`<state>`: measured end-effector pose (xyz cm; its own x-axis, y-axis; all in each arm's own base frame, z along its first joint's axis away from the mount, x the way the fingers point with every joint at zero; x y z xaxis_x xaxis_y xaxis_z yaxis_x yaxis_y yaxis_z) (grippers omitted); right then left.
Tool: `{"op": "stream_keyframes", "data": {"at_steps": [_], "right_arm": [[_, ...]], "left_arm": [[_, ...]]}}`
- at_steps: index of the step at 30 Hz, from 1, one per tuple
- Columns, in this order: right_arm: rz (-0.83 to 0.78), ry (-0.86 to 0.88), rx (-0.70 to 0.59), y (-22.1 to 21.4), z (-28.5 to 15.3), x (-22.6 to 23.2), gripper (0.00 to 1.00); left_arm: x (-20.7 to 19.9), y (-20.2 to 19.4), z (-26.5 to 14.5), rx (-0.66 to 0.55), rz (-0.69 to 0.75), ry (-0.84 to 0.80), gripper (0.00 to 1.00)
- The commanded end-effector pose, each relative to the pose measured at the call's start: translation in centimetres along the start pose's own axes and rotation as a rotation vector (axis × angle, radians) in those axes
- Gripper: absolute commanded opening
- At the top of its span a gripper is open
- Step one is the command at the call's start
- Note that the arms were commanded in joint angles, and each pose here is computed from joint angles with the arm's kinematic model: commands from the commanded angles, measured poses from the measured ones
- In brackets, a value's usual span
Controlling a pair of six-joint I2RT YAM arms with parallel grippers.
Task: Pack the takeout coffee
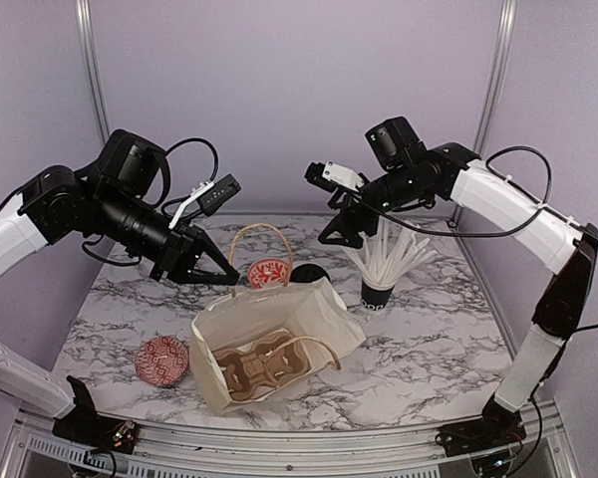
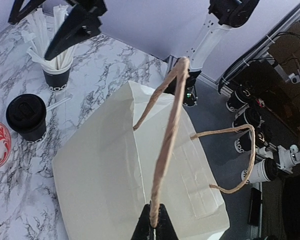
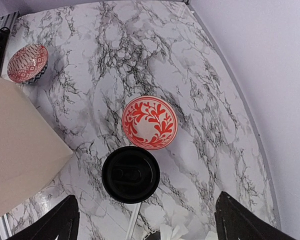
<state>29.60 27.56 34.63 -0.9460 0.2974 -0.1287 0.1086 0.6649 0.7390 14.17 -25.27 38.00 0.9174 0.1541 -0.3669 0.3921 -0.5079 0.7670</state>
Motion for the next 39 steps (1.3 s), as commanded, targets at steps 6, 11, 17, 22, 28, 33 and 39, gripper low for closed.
{"op": "stream_keyframes", "data": {"at_steps": [6,11,17,22,28,33,39], "right_arm": [[-0.002,-0.042,0.193,-1.0,6.3,-0.7,0.85],[0.023,-0.005,0.271,-2.1,9.4,-0.6,0.87],[0.053,-0.015,0.318,-3.0,11.1,-0.8,0.87],[0.064,-0.014,0.352,-3.8,11.9,-0.9,0.88],[0.076,0.048,0.37,-4.3,12.5,-0.2,0.88],[0.076,0.07,0.371,-4.3,12.7,0.2,0.88],[0.08,0.096,0.381,-4.2,13.0,0.4,0.89]], "left_arm": [[-5.9,0.4,-4.1,-0.086,0.036,-0.283,0.0],[-7.3,0.6,-5.8,-0.124,0.047,-0.307,0.0],[-7.9,0.2,-6.8,-0.142,0.038,-0.29,0.0],[-7.6,0.0,-6.5,-0.135,0.018,-0.276,0.0],[-7.2,-0.3,-6.1,-0.124,0.014,-0.266,0.0],[-7.1,-0.4,-5.9,-0.122,0.015,-0.264,0.0],[-7.0,-0.3,-5.9,-0.123,0.017,-0.257,0.0]]}}
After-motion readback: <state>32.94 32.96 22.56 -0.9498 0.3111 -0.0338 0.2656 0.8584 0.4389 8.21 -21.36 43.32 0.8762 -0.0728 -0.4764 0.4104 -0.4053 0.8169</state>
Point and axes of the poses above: each gripper's point midway between its finger pads, its own z axis out along the fingers, its own x axis along the line the jaws close on, y = z × x, the point moved 8 cm from there along -z, back along the fingers, and after that the axes turned 4 degrees about z, right-handed, at the moved point
